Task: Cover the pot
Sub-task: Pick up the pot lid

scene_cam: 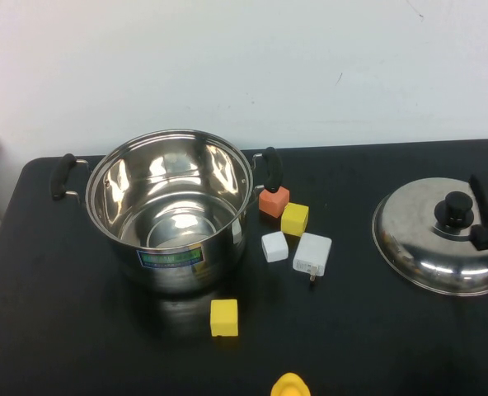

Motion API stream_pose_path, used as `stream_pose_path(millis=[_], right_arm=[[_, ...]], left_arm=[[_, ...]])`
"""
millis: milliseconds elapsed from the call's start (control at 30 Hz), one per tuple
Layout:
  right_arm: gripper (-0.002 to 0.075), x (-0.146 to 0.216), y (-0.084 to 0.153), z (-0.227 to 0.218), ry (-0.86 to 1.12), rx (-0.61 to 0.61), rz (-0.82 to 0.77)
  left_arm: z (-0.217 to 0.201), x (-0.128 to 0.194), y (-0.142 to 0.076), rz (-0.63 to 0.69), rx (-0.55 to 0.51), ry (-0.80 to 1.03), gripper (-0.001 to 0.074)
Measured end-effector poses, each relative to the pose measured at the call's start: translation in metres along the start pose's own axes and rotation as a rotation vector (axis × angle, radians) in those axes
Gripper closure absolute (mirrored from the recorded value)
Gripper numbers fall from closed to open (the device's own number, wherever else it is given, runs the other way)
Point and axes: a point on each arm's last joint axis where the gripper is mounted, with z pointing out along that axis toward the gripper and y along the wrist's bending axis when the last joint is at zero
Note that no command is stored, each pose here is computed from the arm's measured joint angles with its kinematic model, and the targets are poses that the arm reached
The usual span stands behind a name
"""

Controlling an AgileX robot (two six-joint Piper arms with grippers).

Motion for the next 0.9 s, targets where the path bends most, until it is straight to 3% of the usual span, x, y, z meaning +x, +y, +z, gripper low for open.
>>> stream_pose_path(millis=[500,900], right_arm=[[0.0226,0.075,-0.002,0.083,0.136,0.040,0.026],[0.0235,0.119,0.000,0.099,0.185,0.059,0.043]], left_arm=[[0.000,0.000,0.000,0.000,0.000,0.000,0.0738],[0.000,0.000,0.000,0.002,0.000,0.000,0.0738]])
